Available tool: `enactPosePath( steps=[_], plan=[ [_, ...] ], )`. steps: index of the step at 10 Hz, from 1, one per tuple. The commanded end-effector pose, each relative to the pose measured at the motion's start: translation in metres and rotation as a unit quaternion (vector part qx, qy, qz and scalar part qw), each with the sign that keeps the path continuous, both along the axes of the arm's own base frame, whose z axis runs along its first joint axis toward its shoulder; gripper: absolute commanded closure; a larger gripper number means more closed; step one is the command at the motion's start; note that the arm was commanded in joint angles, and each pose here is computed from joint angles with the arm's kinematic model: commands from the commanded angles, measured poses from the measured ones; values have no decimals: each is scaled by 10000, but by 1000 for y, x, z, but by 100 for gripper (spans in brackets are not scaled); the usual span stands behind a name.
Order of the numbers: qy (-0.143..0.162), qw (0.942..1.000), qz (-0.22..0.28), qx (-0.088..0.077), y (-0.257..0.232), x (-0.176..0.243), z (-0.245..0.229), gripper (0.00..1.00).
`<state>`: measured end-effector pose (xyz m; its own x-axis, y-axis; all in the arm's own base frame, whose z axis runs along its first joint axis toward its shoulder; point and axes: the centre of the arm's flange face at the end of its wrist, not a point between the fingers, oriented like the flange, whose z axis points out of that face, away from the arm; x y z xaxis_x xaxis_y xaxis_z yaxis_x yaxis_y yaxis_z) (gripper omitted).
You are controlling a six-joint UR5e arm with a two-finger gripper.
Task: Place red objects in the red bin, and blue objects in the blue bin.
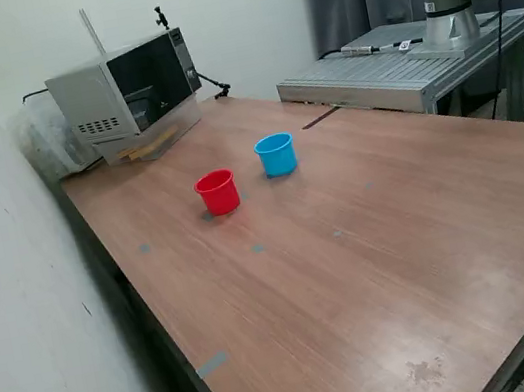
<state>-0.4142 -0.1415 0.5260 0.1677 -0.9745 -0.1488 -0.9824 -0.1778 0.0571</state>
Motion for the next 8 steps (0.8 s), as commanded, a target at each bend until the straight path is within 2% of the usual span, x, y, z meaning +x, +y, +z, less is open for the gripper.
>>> enactPosePath(
  steps=[1,8],
  plan=[
    [-151,9996,217,-98,-21,18,-5,0],
    [-146,9995,249,-98,-22,21,-5,0]
  ],
)
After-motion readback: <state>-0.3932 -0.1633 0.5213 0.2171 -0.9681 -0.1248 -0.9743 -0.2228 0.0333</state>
